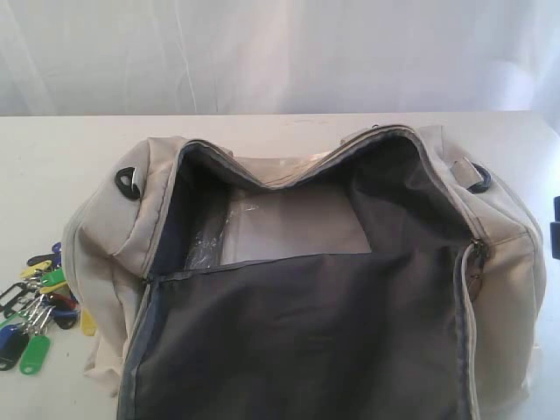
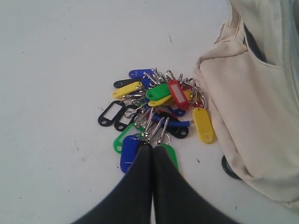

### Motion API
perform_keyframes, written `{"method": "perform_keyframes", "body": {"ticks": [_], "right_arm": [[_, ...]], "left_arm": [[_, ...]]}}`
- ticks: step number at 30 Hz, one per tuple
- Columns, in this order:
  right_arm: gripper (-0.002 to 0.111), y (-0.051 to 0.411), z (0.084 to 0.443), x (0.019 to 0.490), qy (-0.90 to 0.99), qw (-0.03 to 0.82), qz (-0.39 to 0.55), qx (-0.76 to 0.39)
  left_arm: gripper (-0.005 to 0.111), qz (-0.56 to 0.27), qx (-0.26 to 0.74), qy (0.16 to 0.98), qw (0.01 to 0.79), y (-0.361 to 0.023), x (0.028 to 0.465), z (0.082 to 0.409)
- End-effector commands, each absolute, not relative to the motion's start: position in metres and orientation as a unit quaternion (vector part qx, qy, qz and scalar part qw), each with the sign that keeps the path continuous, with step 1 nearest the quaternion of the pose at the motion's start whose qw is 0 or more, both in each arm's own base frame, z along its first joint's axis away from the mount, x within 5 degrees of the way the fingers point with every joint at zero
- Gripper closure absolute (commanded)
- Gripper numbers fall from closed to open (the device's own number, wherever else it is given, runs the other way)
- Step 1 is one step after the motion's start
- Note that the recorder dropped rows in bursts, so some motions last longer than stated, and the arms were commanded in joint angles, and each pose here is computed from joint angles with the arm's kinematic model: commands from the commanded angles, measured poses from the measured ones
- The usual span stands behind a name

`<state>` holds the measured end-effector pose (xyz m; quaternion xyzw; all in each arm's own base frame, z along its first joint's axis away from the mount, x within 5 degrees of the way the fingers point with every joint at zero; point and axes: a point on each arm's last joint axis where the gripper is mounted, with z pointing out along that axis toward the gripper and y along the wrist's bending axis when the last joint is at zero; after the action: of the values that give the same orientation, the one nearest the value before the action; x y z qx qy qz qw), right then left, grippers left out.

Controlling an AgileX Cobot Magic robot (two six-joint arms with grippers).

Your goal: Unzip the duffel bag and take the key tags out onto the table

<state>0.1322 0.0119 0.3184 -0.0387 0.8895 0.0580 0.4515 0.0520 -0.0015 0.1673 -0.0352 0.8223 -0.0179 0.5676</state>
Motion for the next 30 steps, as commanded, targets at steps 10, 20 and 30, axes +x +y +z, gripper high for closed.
{"method": "perform_keyframes", "body": {"ticks": [10,20,30], "right_arm": [[0.108,0.012,0.3192,0.1313,0.887,0.457,0.056,-0.042],[0.108,0.012,0.3192,0.1313,0.887,0.457,0.056,-0.042],[0.108,0.012,0.3192,0.1313,0.887,0.457,0.056,-0.042]], "left_arm": [[0.107,0.043,0.006,0.822,0.568,0.0037,0.0516,0.1665],[0.107,0.043,0.006,0.823,0.567,0.0037,0.0515,0.1664],[0.107,0.043,0.006,0.823,0.567,0.0037,0.0515,0.1664]]}}
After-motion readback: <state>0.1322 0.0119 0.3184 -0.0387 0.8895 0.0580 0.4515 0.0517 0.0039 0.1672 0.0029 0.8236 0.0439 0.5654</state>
